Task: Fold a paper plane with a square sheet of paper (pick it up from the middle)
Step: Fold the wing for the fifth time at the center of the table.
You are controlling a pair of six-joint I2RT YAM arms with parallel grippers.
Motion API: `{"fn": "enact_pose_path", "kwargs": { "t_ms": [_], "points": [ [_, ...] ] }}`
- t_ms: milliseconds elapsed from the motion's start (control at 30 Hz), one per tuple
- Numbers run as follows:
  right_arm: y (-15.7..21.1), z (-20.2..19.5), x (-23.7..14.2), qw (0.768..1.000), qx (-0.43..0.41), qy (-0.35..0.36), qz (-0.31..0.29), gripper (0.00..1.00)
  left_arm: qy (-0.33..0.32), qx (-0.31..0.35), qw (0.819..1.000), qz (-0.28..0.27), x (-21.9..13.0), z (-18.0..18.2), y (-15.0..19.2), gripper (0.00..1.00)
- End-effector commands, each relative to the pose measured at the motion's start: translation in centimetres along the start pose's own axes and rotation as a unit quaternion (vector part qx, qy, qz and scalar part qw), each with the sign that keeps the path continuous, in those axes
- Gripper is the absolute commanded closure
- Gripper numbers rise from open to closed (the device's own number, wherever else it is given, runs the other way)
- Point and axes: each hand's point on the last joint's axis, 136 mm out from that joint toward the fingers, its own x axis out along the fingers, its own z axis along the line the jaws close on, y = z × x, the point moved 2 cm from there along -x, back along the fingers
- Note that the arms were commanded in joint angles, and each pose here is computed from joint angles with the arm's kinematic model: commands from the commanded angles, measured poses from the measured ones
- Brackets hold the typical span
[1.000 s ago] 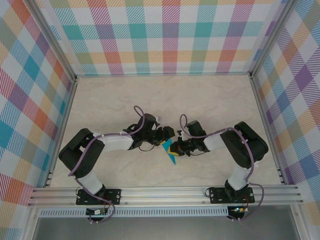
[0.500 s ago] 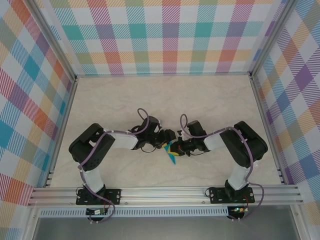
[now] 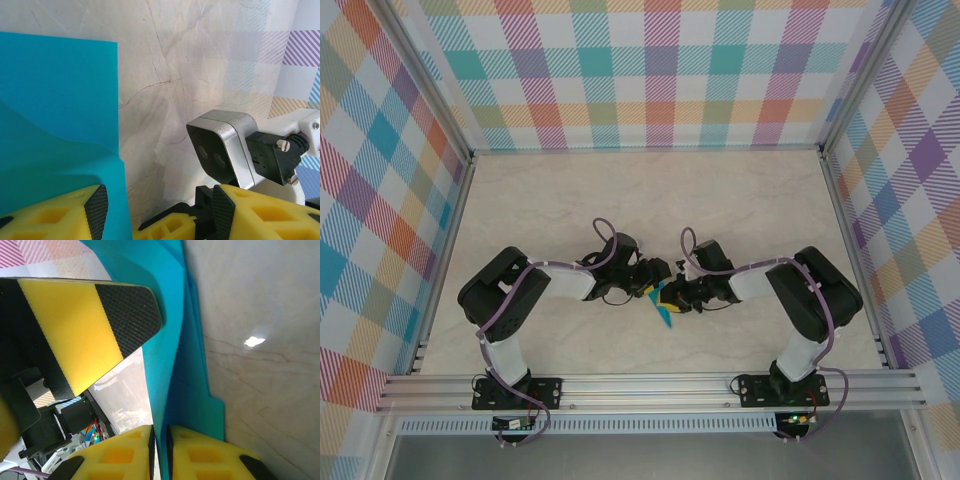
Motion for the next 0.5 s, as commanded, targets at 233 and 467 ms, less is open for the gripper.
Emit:
{"fn": "enact_pose_path", "kwargs": {
  "t_ms": [233, 467],
  "points": [
    [1.8, -4.6, 0.2, 0.994, 0.062, 0.090, 0.025, 0.96, -0.135, -0.031, 0.990, 0.030, 0.4, 7.6, 2.7, 0.41],
    [2.5, -6.5, -0.4, 0.988, 0.061, 0.139, 0.019, 0.91, -0.133, -0.030, 0.990, 0.031, 0.4, 7.4, 2.7, 0.41]
  ]
}}
